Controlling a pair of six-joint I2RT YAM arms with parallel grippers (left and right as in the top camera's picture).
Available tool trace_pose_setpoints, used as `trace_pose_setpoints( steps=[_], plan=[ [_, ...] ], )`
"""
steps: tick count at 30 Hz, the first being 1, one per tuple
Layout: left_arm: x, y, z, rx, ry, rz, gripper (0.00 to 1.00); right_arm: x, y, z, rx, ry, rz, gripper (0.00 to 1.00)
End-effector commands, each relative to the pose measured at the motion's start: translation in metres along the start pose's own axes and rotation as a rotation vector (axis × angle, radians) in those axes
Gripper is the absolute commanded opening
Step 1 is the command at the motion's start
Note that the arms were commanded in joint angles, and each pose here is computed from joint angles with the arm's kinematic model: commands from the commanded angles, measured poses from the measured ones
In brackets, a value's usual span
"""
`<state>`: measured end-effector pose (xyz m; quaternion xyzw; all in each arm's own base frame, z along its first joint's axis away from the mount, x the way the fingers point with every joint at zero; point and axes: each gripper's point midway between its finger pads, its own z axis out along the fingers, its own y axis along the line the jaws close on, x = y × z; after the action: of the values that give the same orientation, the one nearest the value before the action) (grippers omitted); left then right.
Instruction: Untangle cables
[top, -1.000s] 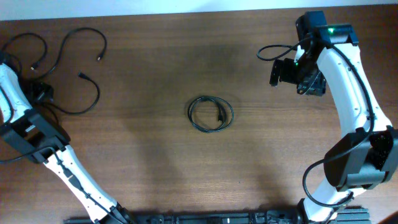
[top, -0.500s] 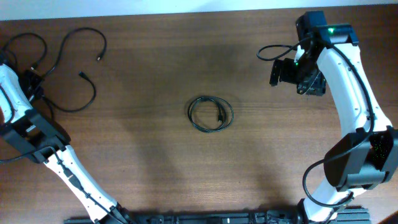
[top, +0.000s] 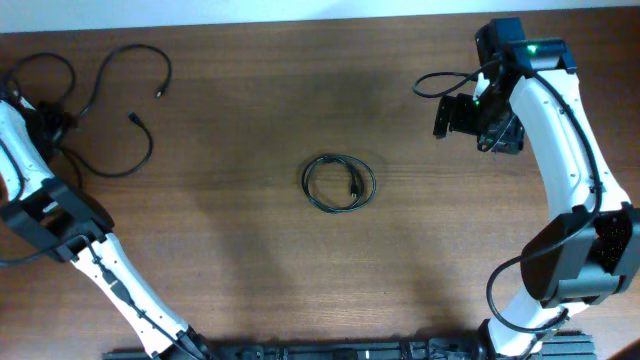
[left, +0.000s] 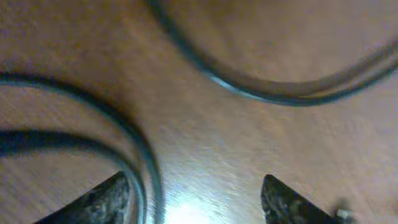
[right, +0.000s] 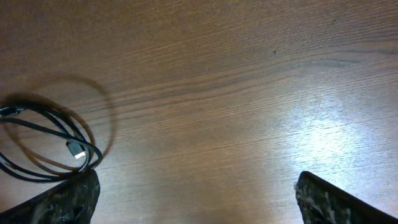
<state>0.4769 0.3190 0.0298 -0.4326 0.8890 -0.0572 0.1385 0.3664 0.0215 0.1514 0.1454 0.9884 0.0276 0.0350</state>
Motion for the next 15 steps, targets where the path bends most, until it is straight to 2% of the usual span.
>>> trace_pose_setpoints(
  steps=[1, 6, 9, 12, 13, 15],
  plan=[
    [-0.012, -0.029, -0.059, 0.102, -0.076, 0.011, 0.99, -0.001, -0.002, -0.003, 0.009, -0.012, -0.003, 0.99],
    [-0.008, -0.058, -0.109, 0.137, -0.133, 0.036, 0.99, -0.001, -0.002, -0.003, 0.009, -0.012, -0.003, 0.98],
    [0.006, -0.087, -0.135, 0.192, -0.128, 0.041, 0.99, -0.001, -0.002, -0.003, 0.009, -0.012, -0.003, 0.99],
    [0.071, -0.145, -0.152, 0.366, 0.080, 0.100, 0.98, -0.001, -0.002, -0.003, 0.009, -0.012, -0.003, 0.98],
    [0.103, -0.171, -0.150, 0.397, 0.163, 0.183, 0.93, -0.001, -0.002, -0.003, 0.009, -0.012, -0.003, 0.99],
    [0.147, -0.207, -0.146, 0.408, 0.221, 0.378, 0.93, -0.001, -0.002, -0.003, 0.009, -0.012, -0.003, 0.98]
  ],
)
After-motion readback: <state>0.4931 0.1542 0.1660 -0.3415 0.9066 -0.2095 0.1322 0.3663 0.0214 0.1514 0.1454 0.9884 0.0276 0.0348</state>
